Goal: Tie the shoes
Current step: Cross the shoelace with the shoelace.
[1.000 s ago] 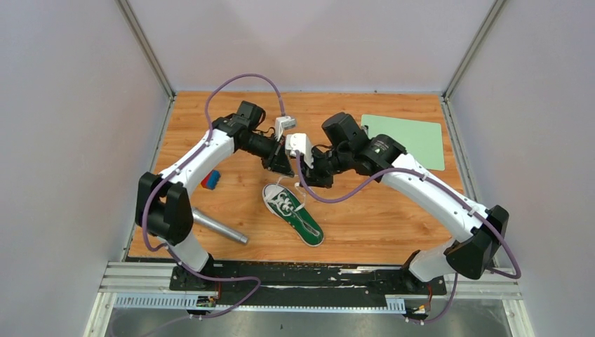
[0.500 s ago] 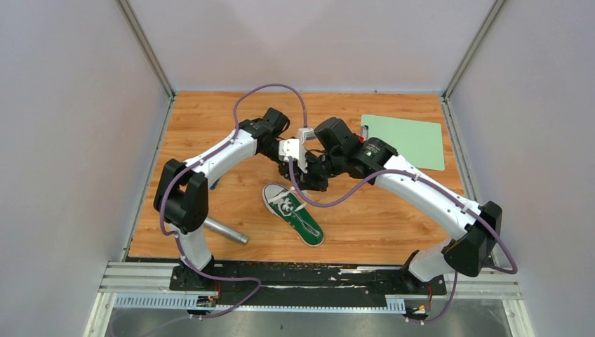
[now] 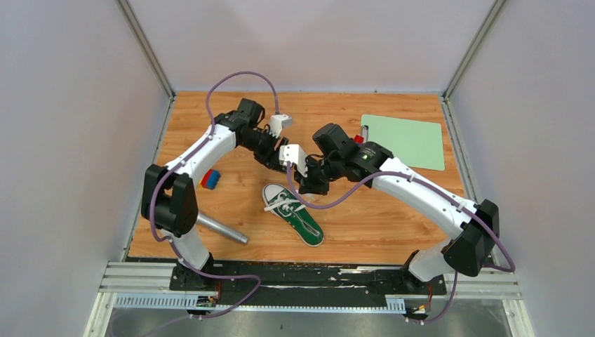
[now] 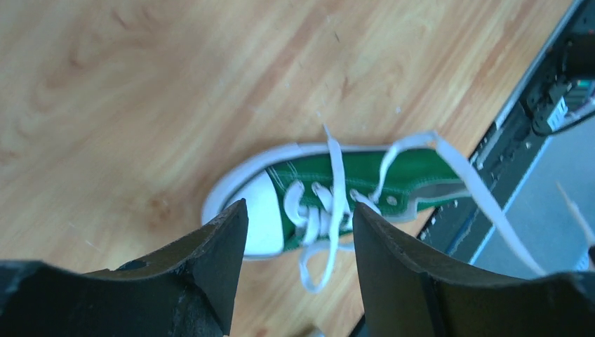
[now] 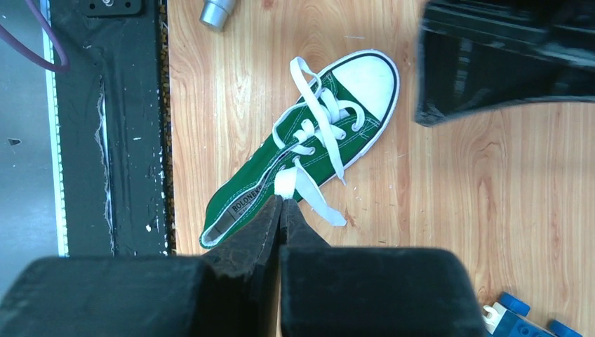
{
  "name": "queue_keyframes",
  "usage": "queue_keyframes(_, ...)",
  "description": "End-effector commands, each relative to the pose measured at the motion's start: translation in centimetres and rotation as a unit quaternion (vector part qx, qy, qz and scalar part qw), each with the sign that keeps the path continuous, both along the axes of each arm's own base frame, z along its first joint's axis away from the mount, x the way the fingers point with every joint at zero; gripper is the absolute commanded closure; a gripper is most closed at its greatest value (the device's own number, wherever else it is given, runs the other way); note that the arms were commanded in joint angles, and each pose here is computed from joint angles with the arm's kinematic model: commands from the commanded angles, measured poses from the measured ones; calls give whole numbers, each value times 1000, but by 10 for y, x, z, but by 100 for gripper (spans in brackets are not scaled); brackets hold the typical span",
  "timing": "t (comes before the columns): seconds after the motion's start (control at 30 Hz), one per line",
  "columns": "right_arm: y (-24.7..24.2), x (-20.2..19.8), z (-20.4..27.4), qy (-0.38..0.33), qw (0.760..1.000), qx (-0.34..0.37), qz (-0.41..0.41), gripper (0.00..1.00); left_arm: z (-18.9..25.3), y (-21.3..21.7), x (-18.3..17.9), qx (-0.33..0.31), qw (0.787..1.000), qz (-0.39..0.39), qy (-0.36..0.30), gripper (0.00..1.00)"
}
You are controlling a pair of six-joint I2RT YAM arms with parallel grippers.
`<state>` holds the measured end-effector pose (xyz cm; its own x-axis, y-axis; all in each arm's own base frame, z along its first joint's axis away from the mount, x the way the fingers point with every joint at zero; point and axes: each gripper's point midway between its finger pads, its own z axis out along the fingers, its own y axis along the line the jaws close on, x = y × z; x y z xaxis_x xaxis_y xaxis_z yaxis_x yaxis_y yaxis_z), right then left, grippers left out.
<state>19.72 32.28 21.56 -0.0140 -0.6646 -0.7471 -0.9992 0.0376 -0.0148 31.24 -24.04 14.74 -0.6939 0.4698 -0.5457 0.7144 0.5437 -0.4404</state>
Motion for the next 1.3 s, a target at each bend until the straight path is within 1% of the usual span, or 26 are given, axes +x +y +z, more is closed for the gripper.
queue_keyframes(0.0, 13, 9, 16, -17, 999, 30, -8, 100, -6, 12, -39, -1, 1000, -27, 1, 37)
queue_keyframes(0.13, 20, 10, 24, -8, 999, 44, -9, 100, -25, 12, -53, -10, 999, -22, 35, 39)
queue_keyframes(0.23, 22, 11, 24, -8, 999, 42, -10, 100, -34, 18, -57, 10, 999, -28, 36, 41)
queue_keyframes(0.4, 20, 12, 25, -10, 999, 43, -14, 100, -35, 23, -74, 11, 998, -50, 39, 43)
queue_keyframes(0.57, 20, 12, 25, -8, 999, 43, -19, 100, -39, 22, -90, 17, 997, -74, 22, 52)
queue_keyframes(0.6, 20, 13, 25, -8, 999, 44, -20, 100, -40, 22, -90, 21, 997, -77, 19, 55)
queue_keyframes(0.67, 20, 13, 26, -9, 999, 44, -21, 100, -42, 21, -91, 24, 996, -81, 17, 57)
queue_keyframes(0.87, 20, 13, 26, -10, 999, 45, -23, 100, -48, 14, -91, 33, 994, -96, 27, 60)
queue_keyframes(1.03, 18, 12, 26, -11, 999, 44, -24, 100, -57, 13, -88, 62, 993, -99, 24, 61)
queue_keyframes(1.27, 18, 12, 27, -12, 999, 47, -24, 100, -62, 14, -87, 76, 992, -96, 21, 61)
